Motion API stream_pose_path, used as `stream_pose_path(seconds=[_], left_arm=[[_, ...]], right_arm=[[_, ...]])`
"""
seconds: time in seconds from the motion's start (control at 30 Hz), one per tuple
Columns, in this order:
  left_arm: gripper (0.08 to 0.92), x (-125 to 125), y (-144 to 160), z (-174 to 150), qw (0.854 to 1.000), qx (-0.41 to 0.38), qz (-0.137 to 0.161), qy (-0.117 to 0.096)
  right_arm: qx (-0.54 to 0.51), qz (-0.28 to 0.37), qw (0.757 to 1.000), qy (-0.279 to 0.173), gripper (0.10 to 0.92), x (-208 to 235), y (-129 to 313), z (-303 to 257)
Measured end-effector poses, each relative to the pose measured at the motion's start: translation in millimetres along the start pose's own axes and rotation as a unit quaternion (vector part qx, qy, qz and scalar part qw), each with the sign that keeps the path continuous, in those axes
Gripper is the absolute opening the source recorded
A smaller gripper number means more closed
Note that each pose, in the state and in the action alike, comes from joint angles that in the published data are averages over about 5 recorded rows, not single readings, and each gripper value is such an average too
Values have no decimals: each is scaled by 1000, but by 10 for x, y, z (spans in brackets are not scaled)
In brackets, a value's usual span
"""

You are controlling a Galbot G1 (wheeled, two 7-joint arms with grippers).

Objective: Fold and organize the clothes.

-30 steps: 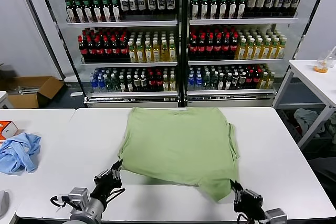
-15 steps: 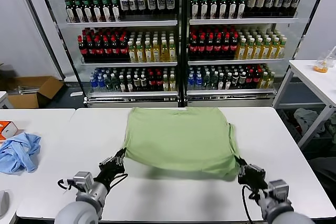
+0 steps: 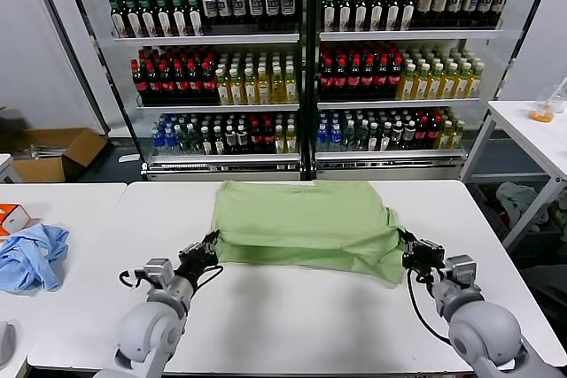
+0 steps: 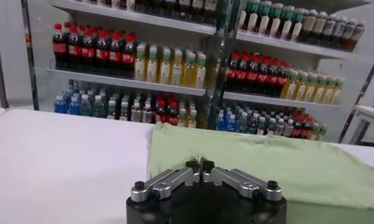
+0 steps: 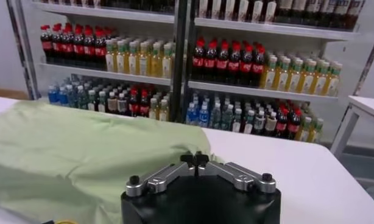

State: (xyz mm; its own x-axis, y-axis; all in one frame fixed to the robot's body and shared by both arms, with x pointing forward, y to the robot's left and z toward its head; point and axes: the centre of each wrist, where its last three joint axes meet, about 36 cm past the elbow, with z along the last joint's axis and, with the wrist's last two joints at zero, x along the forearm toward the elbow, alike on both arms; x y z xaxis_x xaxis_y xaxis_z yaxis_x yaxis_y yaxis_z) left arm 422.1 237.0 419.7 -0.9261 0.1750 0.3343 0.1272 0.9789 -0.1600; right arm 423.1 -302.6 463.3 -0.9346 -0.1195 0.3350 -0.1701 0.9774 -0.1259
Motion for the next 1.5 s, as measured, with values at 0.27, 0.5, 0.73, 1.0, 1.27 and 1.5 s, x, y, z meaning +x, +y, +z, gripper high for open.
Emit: stream_pose_path(seconds=[0.27, 0.5, 0.73, 1.0, 1.27, 1.5], left_arm=[[89, -256, -20, 65, 1000, -21, -12, 12], [227, -309, -47, 130, 999, -32, -25, 17], [435, -224, -84, 210, 998, -36, -40, 14], [660, -162, -37, 345, 997, -40, -58, 24], [772, -228, -21, 420, 997, -40, -57, 45], [581, -312, -26, 426, 996, -37, -48, 61]], right_arm=[[24, -11, 1000, 4, 147, -165, 38, -49], [40, -11, 999, 7, 344, -123, 66, 22], [36, -8, 999, 24, 552, 37, 82, 157], [-1, -6, 998, 70, 771, 68, 103, 316], [-36, -7, 994, 103, 775, -13, 128, 427], [-63, -14, 991, 119, 576, -75, 127, 463]])
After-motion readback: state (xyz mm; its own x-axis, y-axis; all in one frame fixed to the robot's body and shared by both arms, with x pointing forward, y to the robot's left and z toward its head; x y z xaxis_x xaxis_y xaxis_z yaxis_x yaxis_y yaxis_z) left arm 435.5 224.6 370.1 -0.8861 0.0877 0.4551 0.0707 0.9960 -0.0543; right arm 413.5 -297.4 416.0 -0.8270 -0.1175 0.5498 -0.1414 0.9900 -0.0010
